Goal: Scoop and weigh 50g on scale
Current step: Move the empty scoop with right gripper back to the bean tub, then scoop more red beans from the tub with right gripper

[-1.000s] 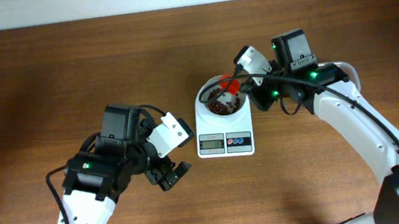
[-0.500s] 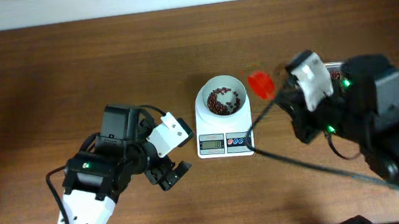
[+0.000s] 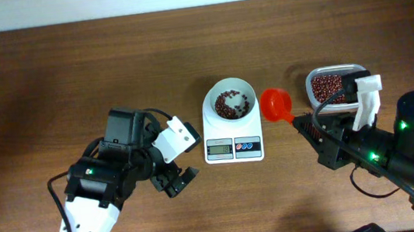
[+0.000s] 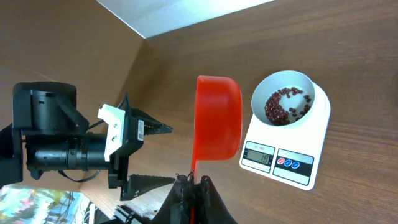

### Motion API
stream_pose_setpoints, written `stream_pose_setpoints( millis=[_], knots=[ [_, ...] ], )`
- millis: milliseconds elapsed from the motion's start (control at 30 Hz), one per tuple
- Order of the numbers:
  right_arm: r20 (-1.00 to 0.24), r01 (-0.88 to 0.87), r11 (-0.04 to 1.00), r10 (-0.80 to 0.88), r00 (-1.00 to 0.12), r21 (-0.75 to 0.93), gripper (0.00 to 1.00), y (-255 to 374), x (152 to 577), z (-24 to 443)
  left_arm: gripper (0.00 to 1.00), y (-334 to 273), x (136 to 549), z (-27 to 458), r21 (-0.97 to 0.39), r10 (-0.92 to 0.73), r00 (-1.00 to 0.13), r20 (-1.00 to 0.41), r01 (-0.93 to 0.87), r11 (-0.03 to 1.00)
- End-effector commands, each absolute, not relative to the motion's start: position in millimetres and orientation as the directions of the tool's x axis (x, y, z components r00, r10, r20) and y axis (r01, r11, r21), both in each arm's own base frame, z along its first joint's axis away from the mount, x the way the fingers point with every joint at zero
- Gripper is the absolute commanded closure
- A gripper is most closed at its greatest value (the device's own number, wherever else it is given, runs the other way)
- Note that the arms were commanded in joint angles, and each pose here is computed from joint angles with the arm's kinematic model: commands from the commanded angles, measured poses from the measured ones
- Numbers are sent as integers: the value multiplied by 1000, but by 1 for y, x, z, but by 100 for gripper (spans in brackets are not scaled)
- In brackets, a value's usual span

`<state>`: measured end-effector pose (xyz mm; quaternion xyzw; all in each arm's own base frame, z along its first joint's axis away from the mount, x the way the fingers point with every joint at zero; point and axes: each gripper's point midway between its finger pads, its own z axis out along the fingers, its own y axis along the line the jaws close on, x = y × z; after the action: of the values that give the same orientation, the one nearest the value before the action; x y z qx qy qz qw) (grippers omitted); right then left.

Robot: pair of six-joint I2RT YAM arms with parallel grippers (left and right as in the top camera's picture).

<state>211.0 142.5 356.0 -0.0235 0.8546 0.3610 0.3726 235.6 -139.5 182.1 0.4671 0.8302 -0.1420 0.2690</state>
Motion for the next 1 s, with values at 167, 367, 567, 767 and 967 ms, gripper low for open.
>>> stream_pose_setpoints(
  millis=[167,367,567,767,967],
  knots=[
    [-597,-260,758,204,-776,598,96,146,224,335,1,-141,238,189,26,696,-400,-597,857,515],
    [-673,-164,981,-53,-737,102,96,76,253,286,1,-141,238,189,26,696,-400,-597,857,515],
    [-576,94,942,-117,-809,-323,96,11,311,243,1,-141,238,189,27,696,-399,-597,857,515],
    [-428,33,970,-75,-901,-239,96,-27,364,168,1,-141,238,189,26,696,-400,-597,857,515],
    [-290,-24,993,-57,-955,-117,96,-34,371,109,1,-141,238,189,26,696,-400,-597,857,515]
  ],
)
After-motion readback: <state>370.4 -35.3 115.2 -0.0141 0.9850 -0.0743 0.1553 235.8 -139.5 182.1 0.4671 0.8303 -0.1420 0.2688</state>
